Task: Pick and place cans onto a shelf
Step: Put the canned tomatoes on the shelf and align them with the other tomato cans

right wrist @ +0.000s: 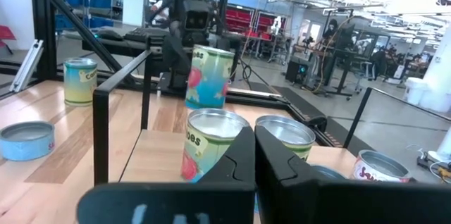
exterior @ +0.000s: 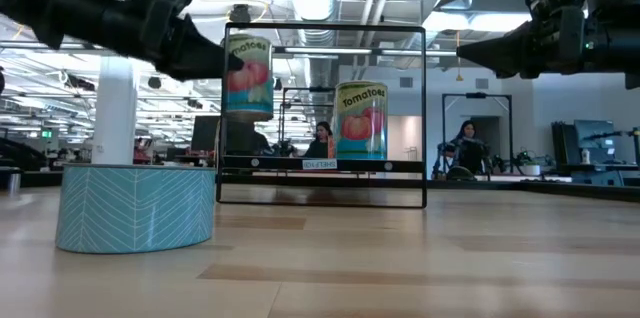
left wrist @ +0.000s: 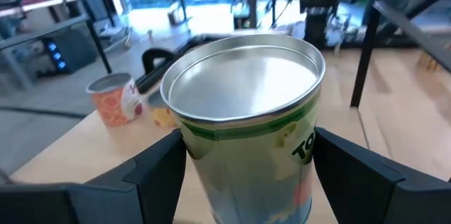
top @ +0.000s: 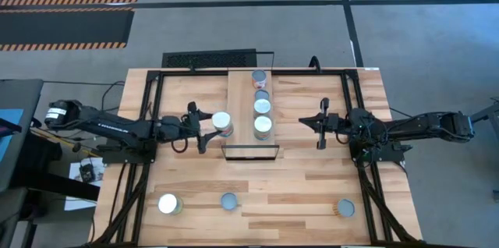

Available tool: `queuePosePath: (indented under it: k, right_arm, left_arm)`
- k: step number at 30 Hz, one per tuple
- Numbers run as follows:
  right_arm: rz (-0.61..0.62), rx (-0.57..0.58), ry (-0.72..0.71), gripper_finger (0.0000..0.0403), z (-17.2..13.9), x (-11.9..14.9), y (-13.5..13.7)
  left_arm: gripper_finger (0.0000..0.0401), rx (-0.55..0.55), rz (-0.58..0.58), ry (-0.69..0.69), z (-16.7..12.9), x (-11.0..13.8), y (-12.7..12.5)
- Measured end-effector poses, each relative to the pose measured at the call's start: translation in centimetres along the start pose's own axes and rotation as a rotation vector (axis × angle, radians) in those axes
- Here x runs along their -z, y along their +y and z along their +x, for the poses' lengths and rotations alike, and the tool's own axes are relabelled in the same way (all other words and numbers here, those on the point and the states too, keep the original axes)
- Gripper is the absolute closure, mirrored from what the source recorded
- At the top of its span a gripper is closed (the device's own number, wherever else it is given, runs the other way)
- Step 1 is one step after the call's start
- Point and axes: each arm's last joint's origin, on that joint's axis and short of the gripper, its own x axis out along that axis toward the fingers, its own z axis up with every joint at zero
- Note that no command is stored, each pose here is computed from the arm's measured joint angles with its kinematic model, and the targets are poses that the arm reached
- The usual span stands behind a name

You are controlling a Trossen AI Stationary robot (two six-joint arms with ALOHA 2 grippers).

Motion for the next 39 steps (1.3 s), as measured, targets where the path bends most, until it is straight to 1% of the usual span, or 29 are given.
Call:
queuePosePath:
  k: [2, 6, 13, 19, 24, 33, 39]
  right_arm:
    - [0.004, 0.004, -0.01, 0.0392, 0.0, -0.1, 0.0]
    - [0.004, 0.009, -0.04, 0.0392, 0.0, -0.4, -0.1]
    - [0.004, 0.009, -0.042, 0.0392, 0.0, -0.4, -0.1]
    - [0.004, 0.009, -0.042, 0.0392, 0.0, -0.4, -0.1]
    - [0.004, 0.009, -0.042, 0.0392, 0.0, -0.4, -0.1]
    - [0.004, 0.009, -0.042, 0.0392, 0.0, -0.4, -0.1]
    - [0.004, 0.008, -0.041, 0.0392, 0.0, -0.4, -0.1]
  left_arm:
    - [0.0135, 0.022, -0.011, -0.035, 0.0, 0.6, 0.5]
    - [0.0135, 0.053, 0.027, -0.029, 0.5, 1.2, 1.3]
    - [0.0135, 0.132, 0.035, -0.038, 1.7, 2.0, 2.8]
    - [0.0135, 0.216, 0.009, -0.076, 2.8, 2.7, 4.0]
    - [0.0135, 0.243, -0.005, -0.072, 3.9, 3.8, 4.1]
    - [0.0135, 0.306, 0.001, -0.04, 7.2, 4.0, 3.9]
    - [0.0135, 0.318, 0.027, -0.03, 7.5, 4.2, 3.9]
